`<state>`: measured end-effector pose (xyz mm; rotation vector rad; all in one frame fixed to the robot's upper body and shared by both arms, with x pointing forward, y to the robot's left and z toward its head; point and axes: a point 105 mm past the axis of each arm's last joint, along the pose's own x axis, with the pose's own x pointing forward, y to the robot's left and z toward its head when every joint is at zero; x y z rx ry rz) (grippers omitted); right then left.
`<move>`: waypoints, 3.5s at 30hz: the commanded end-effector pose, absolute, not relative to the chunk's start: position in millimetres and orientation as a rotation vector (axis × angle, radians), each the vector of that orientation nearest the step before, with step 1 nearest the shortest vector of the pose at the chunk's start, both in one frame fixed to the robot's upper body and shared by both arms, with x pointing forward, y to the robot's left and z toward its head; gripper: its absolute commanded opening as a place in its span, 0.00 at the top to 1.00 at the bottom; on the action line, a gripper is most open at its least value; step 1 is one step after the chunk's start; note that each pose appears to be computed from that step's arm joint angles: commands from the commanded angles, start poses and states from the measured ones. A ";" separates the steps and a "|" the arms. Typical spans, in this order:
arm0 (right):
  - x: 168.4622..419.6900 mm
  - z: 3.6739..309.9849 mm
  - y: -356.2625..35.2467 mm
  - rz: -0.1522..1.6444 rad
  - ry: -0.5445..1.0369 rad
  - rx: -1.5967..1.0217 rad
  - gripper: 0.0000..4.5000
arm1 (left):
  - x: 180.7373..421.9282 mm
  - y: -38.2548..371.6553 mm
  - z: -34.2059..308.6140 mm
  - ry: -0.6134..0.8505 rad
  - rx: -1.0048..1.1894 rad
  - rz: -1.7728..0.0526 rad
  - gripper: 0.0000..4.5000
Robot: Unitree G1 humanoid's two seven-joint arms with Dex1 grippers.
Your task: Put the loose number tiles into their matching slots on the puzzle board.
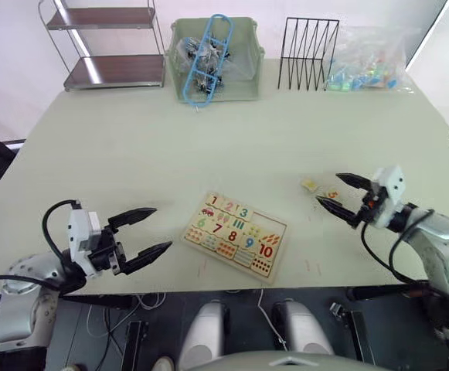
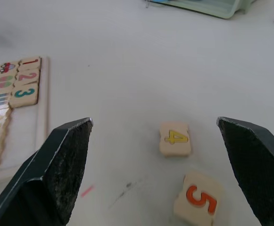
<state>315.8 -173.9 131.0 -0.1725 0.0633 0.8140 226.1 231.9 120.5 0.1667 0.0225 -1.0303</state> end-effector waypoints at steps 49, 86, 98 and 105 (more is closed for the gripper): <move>324.7 134.0 -138.9 0.827 0.294 -0.358 0.82 | 214.3 227.9 141.3 -0.018 0.191 -1.209 0.00; 271.1 115.4 -46.7 0.926 0.530 -0.420 0.82 | 211.2 234.1 140.1 0.025 0.221 -1.254 0.00; 272.7 113.0 -41.9 0.929 0.556 -0.433 0.82 | 212.3 234.3 138.9 0.022 0.222 -1.254 0.00; 272.8 113.3 -38.9 0.939 0.559 -0.438 0.82 | 210.6 233.1 137.7 0.019 0.217 -1.249 0.00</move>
